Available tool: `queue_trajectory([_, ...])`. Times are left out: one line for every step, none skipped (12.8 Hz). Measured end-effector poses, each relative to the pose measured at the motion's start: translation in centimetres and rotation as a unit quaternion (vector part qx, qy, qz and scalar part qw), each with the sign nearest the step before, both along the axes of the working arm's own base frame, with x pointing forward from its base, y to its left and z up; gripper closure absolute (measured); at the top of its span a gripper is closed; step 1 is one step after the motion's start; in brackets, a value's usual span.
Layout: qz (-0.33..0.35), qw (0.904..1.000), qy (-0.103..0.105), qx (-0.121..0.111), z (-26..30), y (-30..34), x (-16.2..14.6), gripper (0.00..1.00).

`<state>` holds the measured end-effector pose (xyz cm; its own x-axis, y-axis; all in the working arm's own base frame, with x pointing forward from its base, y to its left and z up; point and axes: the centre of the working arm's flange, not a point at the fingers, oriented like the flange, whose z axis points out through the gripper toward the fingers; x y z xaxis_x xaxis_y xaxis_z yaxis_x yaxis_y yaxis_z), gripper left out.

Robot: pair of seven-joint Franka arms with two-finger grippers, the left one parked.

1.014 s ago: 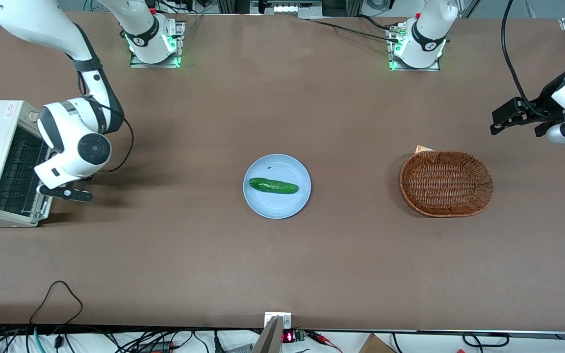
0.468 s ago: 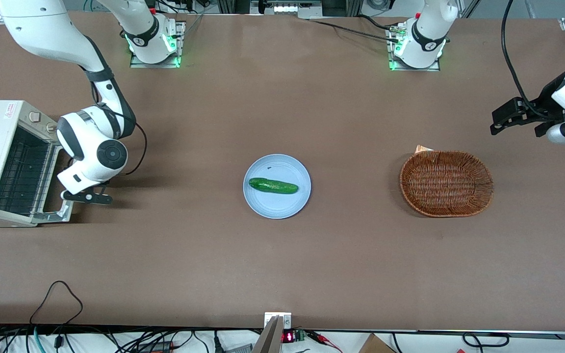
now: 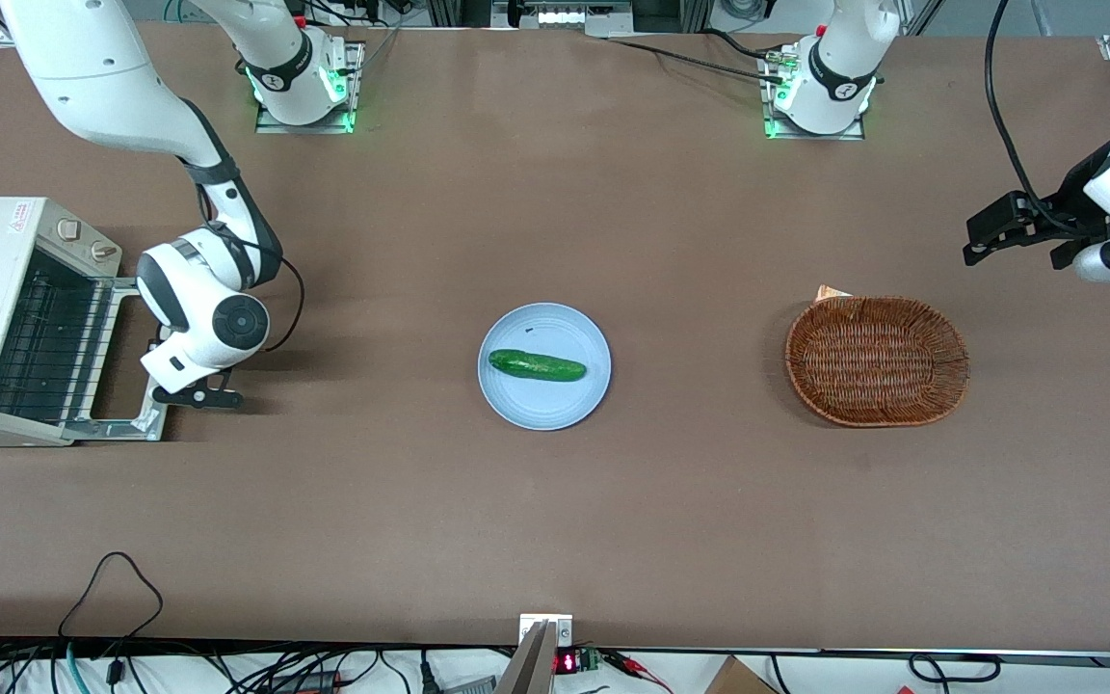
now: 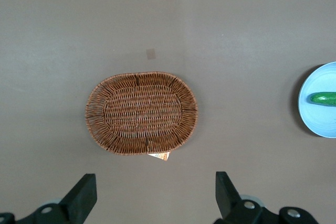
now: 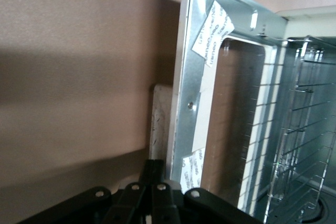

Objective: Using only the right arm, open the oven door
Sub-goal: 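Push the oven door fully down and lift the right gripper away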

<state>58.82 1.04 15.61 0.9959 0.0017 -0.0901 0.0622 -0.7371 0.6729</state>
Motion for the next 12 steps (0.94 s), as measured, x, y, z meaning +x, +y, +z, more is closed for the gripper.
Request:
queue_trajectory([0.0, 1.0, 0.001, 0.0, -0.3, 0.1, 0.0, 0.96])
queue_trajectory([0.0, 1.0, 0.002, 0.0, -0.4, 0.1, 0.1, 0.96])
queue_trajectory([0.0, 1.0, 0.002, 0.0, -0.4, 0.1, 0.1, 0.96])
queue_trajectory([-0.001, 1.0, 0.002, 0.002, -0.4, 0.2, 0.1, 0.96])
queue_trajectory([-0.004, 1.0, 0.001, 0.007, -0.4, 0.5, 0.1, 0.96])
queue_trajectory([-0.009, 0.9998, 0.0, 0.015, -0.3, 1.0, 0.2, 0.96])
queue_trajectory([-0.014, 0.9996, -0.002, 0.023, -0.2, 1.6, 0.4, 0.96])
queue_trajectory([-0.02, 0.9993, -0.003, 0.032, 0.0, 2.2, 0.5, 0.96])
queue_trajectory([-0.029, 0.9987, -0.005, 0.042, 0.2, 2.7, 0.7, 0.95])
queue_trajectory([-0.045, 0.9974, -0.007, 0.056, 0.8, 3.0, 0.9, 0.92])
queue_trajectory([-0.062, 0.9954, -0.006, 0.074, 1.8, 3.3, 1.3, 0.82])
queue_trajectory([-0.075, 0.993, 0.001, 0.091, 3.4, 3.4, 1.7, 0.71])
